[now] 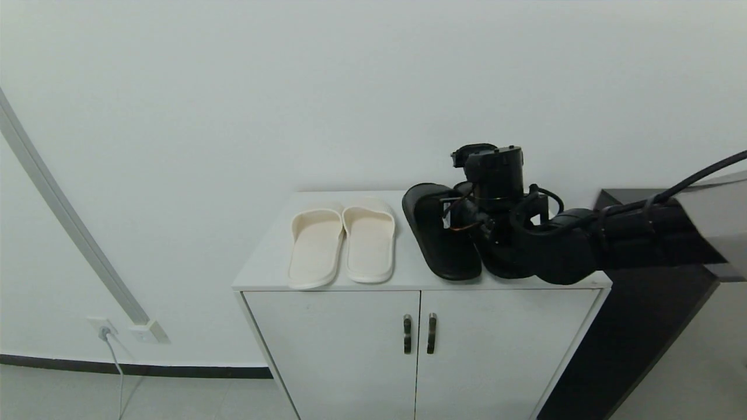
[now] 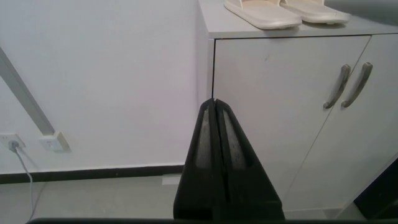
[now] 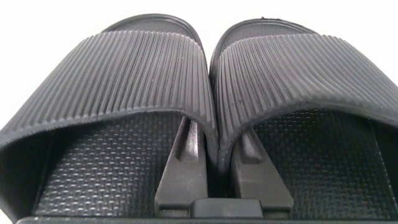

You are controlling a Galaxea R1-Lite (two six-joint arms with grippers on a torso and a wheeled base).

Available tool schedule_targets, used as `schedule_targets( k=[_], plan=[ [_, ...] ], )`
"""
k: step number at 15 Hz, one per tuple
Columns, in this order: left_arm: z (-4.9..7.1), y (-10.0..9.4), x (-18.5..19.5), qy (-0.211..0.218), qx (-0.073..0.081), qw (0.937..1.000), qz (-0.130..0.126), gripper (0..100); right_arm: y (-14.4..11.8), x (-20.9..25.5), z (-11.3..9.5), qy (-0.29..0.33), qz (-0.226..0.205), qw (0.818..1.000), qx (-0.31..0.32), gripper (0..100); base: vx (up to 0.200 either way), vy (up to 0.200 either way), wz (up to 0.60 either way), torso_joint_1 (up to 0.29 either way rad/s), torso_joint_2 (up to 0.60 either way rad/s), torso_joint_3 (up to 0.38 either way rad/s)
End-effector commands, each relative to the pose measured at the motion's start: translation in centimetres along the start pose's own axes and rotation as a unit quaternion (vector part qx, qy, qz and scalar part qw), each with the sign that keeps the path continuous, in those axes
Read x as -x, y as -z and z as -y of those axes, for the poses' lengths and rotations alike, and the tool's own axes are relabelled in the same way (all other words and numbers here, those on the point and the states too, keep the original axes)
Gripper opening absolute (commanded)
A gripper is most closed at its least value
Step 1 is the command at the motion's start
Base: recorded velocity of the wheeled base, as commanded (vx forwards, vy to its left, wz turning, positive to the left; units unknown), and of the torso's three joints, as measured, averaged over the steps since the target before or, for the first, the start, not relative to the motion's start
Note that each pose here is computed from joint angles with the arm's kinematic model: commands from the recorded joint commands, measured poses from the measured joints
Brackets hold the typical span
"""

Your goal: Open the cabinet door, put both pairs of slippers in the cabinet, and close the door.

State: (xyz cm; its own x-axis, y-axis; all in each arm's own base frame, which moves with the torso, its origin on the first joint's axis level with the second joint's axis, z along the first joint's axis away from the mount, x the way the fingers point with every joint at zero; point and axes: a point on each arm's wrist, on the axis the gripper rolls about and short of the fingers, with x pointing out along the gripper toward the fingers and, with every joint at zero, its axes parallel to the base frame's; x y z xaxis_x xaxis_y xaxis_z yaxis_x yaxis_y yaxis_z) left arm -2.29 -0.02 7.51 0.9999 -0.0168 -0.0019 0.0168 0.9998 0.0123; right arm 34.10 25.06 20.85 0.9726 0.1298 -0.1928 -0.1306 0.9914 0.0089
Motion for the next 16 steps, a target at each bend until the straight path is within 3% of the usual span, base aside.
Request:
schedule_targets(
  k=[1,7,10,14,16],
  plan=[
    [0.0,0.0,0.0,0.0,0.0,1.0,-0.001,0,-1.9,6.9,1.6,-0.078,0.014,0.997,0.007,0,0.0,0.0,0.0,0.0,0.0,0.0],
    [0.0,0.0,0.0,0.0,0.0,1.0,-0.001,0,0.7,15.3,5.6,-0.276,-0.037,0.96,0.028,0,0.0,0.0,0.0,0.0,0.0,0.0],
    [0.0,0.0,0.0,0.0,0.0,1.0,-0.001,0,2.9,17.2,6.1,-0.295,-0.062,0.953,0.038,0,0.0,0.0,0.0,0.0,0.0,0.0],
    [0.0,0.0,0.0,0.0,0.0,1.0,-0.001,0,3.4,17.1,6.1,-0.297,-0.071,0.952,0.038,0,0.0,0.0,0.0,0.0,0.0,0.0],
    [0.0,0.0,0.0,0.0,0.0,1.0,-0.001,0,3.5,17.1,6.1,-0.297,-0.073,0.951,0.041,0,-0.2,0.0,0.0,0.005,0.0,0.005]
  ],
)
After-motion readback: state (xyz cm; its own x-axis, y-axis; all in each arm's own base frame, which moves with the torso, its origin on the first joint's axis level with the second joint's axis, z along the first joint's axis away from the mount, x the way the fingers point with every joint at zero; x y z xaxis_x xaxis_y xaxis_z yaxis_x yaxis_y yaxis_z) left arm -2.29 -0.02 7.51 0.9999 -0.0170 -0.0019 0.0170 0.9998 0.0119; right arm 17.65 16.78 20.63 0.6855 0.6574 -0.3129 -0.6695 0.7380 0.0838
